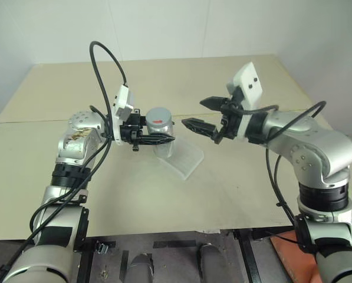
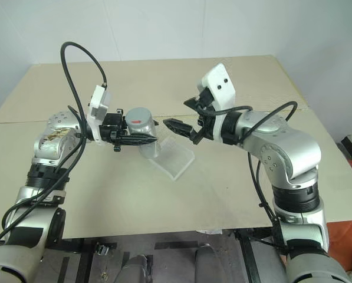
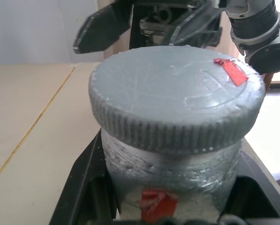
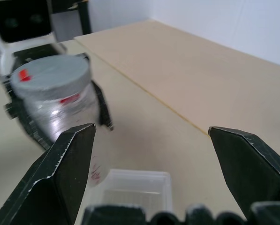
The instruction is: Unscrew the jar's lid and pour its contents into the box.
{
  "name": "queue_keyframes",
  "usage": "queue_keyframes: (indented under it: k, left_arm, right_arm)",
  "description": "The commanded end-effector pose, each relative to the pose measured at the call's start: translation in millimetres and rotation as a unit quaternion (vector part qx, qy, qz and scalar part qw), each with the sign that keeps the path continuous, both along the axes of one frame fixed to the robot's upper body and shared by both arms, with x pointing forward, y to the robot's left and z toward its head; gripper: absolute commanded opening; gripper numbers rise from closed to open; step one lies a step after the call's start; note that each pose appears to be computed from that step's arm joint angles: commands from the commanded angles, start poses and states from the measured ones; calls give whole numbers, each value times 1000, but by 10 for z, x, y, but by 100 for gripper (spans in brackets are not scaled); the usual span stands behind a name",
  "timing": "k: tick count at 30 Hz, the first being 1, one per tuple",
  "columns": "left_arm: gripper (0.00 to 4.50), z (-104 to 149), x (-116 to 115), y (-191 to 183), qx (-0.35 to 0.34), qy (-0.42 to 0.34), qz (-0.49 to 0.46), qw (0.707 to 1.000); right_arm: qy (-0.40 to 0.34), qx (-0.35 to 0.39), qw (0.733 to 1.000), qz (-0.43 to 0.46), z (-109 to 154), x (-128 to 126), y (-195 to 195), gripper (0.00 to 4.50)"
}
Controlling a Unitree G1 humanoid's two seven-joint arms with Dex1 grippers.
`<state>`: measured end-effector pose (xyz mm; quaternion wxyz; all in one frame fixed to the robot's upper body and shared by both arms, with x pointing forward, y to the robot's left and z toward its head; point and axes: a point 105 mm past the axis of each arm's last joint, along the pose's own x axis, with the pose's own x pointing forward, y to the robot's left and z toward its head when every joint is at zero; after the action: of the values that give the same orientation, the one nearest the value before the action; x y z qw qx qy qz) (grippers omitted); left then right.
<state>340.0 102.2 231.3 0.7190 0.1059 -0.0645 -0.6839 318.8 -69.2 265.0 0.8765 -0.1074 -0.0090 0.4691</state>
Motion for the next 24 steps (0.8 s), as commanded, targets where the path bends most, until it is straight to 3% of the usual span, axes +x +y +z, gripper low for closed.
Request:
queue_keyframes:
  k: [1,8,24]
  left_arm:
    - [202,95,-26,-26,1,-25,-9,1000]
    - [202,84,-18,-62,1,-25,-12,1000]
    - [202,100,-31,-53,3,-31,-12,999]
  right_arm:
    - [-28,3,999,32,138,-170,41,449]
    - [-38,26,997,65,294,-279,221,449]
    - [-32,21,995,87,285,-206,601,449]
